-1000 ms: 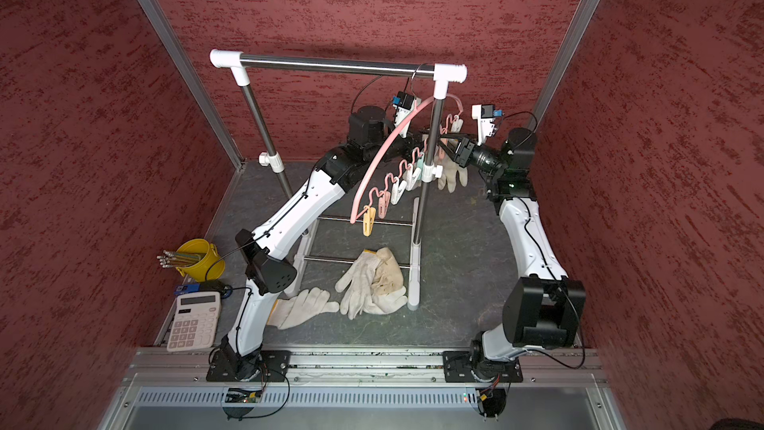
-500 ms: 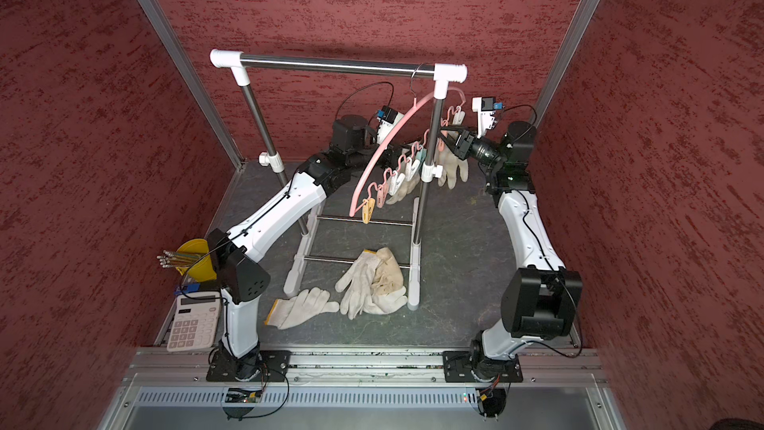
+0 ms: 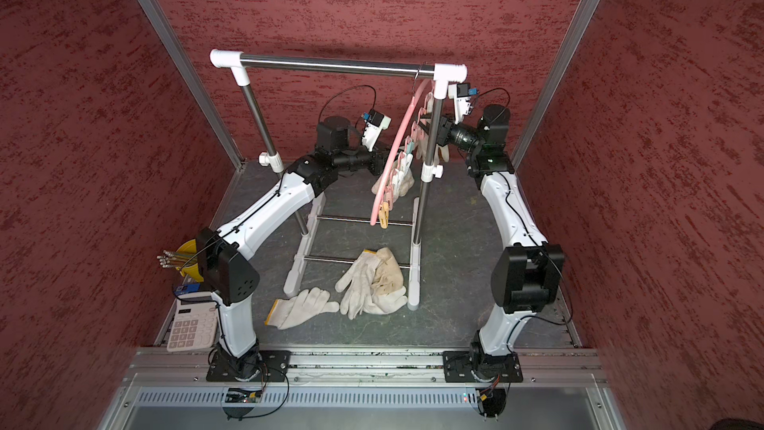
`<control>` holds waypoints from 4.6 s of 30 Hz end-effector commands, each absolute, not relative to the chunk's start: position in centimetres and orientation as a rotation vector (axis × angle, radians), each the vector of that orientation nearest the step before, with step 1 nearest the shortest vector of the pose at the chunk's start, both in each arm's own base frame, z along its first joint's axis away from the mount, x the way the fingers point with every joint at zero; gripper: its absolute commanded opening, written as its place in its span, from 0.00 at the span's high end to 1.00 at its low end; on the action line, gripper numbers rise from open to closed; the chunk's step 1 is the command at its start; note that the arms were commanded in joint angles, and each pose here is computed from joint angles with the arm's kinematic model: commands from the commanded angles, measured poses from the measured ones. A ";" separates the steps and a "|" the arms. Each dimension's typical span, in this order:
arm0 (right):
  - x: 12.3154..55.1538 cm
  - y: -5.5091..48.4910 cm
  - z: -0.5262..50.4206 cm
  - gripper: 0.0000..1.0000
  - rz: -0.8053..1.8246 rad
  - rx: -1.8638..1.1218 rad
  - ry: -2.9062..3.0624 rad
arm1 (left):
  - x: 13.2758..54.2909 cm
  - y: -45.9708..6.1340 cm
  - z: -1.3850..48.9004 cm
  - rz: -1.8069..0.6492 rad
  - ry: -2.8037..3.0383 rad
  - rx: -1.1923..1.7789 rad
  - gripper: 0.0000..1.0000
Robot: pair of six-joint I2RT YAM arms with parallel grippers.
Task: Clip the gloves onto a hanger to dry
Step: Open the clamp at the hanger, then clamp the glove onto the hanger.
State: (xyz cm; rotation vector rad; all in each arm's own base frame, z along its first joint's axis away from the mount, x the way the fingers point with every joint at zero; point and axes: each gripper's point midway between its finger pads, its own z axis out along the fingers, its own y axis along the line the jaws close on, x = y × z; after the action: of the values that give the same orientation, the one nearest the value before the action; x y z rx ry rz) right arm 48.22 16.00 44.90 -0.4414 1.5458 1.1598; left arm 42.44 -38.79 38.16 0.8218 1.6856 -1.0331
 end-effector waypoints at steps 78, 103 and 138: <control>52.0 17.2 41.8 0.84 0.791 -0.221 1.526 | 34.0 -38.9 42.3 -0.976 1.810 0.693 1.00; 51.7 23.3 40.0 0.83 1.027 -0.483 1.566 | 38.5 -36.1 39.5 -0.766 1.841 0.538 1.00; 46.0 25.0 41.4 0.86 1.241 -0.657 1.549 | 39.9 -32.9 39.1 -0.955 1.535 0.913 1.00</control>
State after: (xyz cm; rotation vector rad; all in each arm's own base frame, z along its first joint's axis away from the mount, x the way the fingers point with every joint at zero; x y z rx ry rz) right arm 46.56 23.84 42.77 -0.6729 1.4966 1.1728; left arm 40.46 -32.82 38.91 0.8535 1.5875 -0.9494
